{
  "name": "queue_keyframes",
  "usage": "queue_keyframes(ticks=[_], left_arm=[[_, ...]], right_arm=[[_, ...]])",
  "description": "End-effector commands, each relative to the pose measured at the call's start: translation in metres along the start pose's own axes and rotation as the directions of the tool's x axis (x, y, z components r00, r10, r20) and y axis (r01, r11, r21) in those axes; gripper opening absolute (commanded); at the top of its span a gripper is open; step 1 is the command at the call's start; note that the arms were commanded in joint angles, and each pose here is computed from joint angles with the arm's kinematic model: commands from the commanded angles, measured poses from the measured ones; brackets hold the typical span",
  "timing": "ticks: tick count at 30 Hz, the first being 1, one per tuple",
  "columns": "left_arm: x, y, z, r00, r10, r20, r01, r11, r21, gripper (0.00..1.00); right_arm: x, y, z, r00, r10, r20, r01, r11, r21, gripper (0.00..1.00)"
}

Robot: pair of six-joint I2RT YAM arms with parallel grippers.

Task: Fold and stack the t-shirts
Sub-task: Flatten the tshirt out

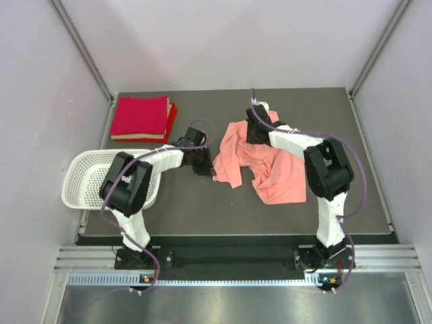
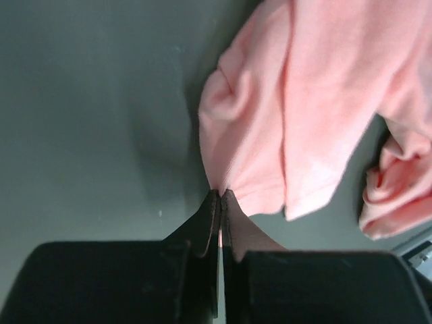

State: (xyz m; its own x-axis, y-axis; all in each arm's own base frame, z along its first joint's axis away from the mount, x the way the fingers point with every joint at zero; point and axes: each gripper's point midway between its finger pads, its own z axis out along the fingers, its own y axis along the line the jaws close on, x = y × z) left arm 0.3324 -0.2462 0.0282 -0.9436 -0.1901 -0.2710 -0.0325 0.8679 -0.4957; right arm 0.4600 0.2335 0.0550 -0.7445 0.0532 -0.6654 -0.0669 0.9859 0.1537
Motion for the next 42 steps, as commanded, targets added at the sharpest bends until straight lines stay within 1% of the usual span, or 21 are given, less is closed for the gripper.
queue_keyframes(ticks=[1,4,5,6,9,13,18,19,20,21,22,23,24,26,31,35,36,38,39,41,42], left_arm=[[-0.013,-0.024,-0.038,0.996,0.039,0.075,-0.044,0.997,0.069,0.00],[-0.016,-0.021,-0.063,0.992,0.044,0.122,-0.047,0.999,0.025,0.00],[-0.019,-0.023,-0.069,0.988,0.051,0.143,-0.055,0.998,0.024,0.00],[-0.018,-0.023,-0.081,0.985,0.063,0.158,-0.066,0.998,0.015,0.00],[-0.020,-0.013,-0.097,0.979,0.082,0.187,-0.074,0.996,-0.049,0.00],[-0.024,0.000,-0.108,0.972,0.094,0.217,-0.069,0.990,-0.120,0.00],[0.000,0.032,-0.086,0.988,0.066,0.140,-0.037,0.979,-0.203,0.00],[0.007,0.041,-0.082,0.991,0.055,0.119,-0.026,0.973,-0.231,0.05],[0.008,0.048,-0.081,0.991,0.052,0.120,-0.020,0.966,-0.257,0.22],[0.008,0.051,-0.079,0.992,0.047,0.119,-0.013,0.962,-0.273,0.33],[0.004,0.048,-0.080,0.991,0.048,0.123,-0.013,0.962,-0.272,0.40],[0.001,0.047,-0.078,0.991,0.048,0.123,-0.013,0.962,-0.274,0.48],[-0.005,0.042,-0.080,0.990,0.055,0.131,-0.019,0.965,-0.263,0.51],[-0.028,0.020,-0.084,0.983,0.074,0.167,-0.036,0.975,-0.221,0.54],[-0.065,-0.046,-0.089,0.957,0.206,0.203,-0.207,0.978,-0.017,0.55],[-0.070,-0.051,-0.062,0.964,0.235,0.127,-0.238,0.971,0.005,0.55],[-0.084,-0.059,-0.060,0.956,0.243,0.162,-0.249,0.969,0.013,0.55],[-0.095,-0.056,-0.036,0.962,0.237,0.139,-0.241,0.971,0.011,0.55],[-0.115,-0.073,-0.040,0.956,0.237,0.170,-0.247,0.968,0.035,0.55],[-0.121,-0.070,-0.017,0.967,0.224,0.122,-0.229,0.973,0.030,0.54],[-0.135,-0.082,-0.020,0.962,0.232,0.147,-0.240,0.970,0.041,0.54]], right_arm=[[-0.077,-0.014,-0.071,0.976,0.010,0.218,-0.037,0.992,0.118,0.00],[-0.087,-0.070,-0.136,0.963,-0.005,0.269,-0.085,0.942,0.323,0.00],[-0.093,-0.075,-0.150,0.952,0.005,0.307,-0.113,0.935,0.336,0.00],[-0.077,-0.101,-0.158,0.964,0.006,0.264,-0.115,0.909,0.400,0.00],[-0.058,-0.162,-0.203,0.954,0.083,0.288,-0.218,0.851,0.477,0.00],[-0.001,-0.226,-0.223,0.951,0.195,0.239,-0.300,0.765,0.569,0.00],[0.063,-0.269,-0.220,0.932,0.316,0.177,-0.355,0.698,0.622,0.00],[0.065,-0.272,-0.215,0.929,0.325,0.178,-0.363,0.697,0.619,0.00],[0.070,-0.274,-0.212,0.924,0.344,0.168,-0.371,0.697,0.614,0.03],[0.070,-0.273,-0.205,0.926,0.348,0.147,-0.362,0.708,0.607,0.06],[0.066,-0.270,-0.201,0.933,0.336,0.129,-0.345,0.732,0.587,0.12],[0.048,-0.260,-0.196,0.932,0.334,0.138,-0.355,0.772,0.528,0.28],[0.043,-0.255,-0.188,0.937,0.329,0.116,-0.341,0.794,0.503,0.33],[0.012,-0.244,-0.186,0.944,0.304,0.131,-0.330,0.839,0.432,0.40],[-0.032,-0.236,-0.170,0.966,0.216,0.141,-0.254,0.896,0.365,0.50],[-0.042,-0.242,-0.137,0.966,0.246,0.079,-0.258,0.908,0.330,0.51],[-0.044,-0.240,-0.132,0.963,0.262,0.069,-0.270,0.908,0.320,0.51],[-0.051,-0.234,-0.118,0.947,0.315,0.068,-0.321,0.901,0.291,0.50],[-0.057,-0.232,-0.112,0.938,0.337,0.086,-0.347,0.897,0.274,0.50],[-0.068,-0.216,-0.096,0.944,0.313,0.106,-0.328,0.927,0.180,0.53],[-0.074,-0.209,-0.091,0.949,0.291,0.122,-0.306,0.942,0.139,0.54]])
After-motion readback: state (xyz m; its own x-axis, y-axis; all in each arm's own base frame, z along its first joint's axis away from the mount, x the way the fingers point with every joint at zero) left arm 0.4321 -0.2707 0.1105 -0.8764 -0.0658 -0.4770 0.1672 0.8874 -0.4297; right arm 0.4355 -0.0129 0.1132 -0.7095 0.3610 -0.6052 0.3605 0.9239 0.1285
